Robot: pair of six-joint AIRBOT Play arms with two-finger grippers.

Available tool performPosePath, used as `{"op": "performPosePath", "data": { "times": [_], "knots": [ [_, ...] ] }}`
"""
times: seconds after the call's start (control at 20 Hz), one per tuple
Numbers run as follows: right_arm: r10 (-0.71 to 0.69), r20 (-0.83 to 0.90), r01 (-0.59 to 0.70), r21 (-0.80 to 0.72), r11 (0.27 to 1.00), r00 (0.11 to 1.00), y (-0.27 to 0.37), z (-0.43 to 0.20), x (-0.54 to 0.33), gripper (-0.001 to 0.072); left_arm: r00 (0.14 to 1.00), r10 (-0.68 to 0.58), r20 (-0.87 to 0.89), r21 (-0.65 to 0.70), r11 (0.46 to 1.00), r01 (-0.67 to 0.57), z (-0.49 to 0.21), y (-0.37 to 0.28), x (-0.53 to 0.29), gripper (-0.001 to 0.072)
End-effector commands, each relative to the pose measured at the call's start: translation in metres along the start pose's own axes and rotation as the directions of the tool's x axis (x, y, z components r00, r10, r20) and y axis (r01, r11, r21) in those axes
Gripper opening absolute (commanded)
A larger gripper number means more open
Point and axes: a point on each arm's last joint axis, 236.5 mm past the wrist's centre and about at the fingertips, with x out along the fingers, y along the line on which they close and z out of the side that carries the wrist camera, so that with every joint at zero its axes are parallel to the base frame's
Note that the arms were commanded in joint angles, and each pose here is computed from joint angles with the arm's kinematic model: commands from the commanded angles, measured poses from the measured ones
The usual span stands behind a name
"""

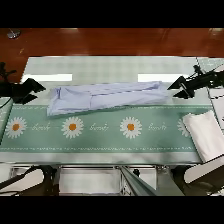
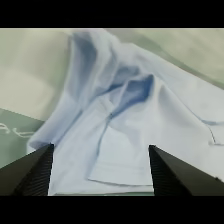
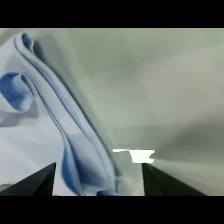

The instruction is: Fold the shirts.

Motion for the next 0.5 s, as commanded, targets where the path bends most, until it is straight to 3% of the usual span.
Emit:
{"op": "performPosePath", "data": {
  "times": [0.0, 0.15, 0.2, 0.25, 0.3, 0.35, 0.4, 0.45],
  "knots": [
    [0.038, -0.078, -0.042, -0.049, 0.998, 0.996, 0.024, -0.014, 0.034, 0.0615, 0.999, -0.031, -0.011, 0.137, 0.99, 0.032, -0.032, -0.044, 0.007, 0.0704],
    [0.063, -0.093, -0.072, -0.093, 0.993, 0.994, 0.051, -0.019, 0.047, 0.0596, 0.996, -0.085, -0.026, 0.246, 0.965, 0.089, -0.052, -0.093, 0.023, 0.0703],
    [0.063, -0.095, -0.074, -0.111, 0.991, 0.993, 0.058, -0.019, 0.046, 0.0448, 0.994, -0.109, -0.014, 0.26, 0.959, 0.109, -0.055, -0.109, 0.027, 0.0702],
    [0.065, -0.104, -0.078, -0.129, 0.989, 0.992, 0.064, -0.02, 0.043, 0.0121, 0.991, -0.136, -0.001, 0.269, 0.954, 0.132, -0.057, -0.124, 0.031, 0.0701],
    [0.067, -0.112, -0.082, -0.142, 0.987, 0.991, 0.068, -0.022, 0.037, 0.0027, 0.986, -0.165, 0.011, 0.272, 0.949, 0.156, -0.058, -0.137, 0.034, 0.0697],
    [0.059, -0.115, -0.077, -0.165, 0.983, 0.992, 0.072, -0.027, 0.029, 0.0026, 0.981, -0.191, 0.011, 0.271, 0.945, 0.181, -0.061, -0.149, 0.036, 0.057],
    [0.022, -0.11, -0.043, -0.198, 0.979, 0.994, 0.07, -0.031, 0.018, 0.0026, 0.978, -0.209, 0.002, 0.276, 0.94, 0.2, -0.065, -0.157, 0.038, 0.0137],
    [-0.041, -0.085, 0.02, -0.236, 0.972, 0.995, 0.065, -0.034, 0.003, 0.0025, 0.974, -0.227, -0.004, 0.308, 0.926, 0.217, -0.069, -0.166, 0.04, 0.0019]
  ]
}}
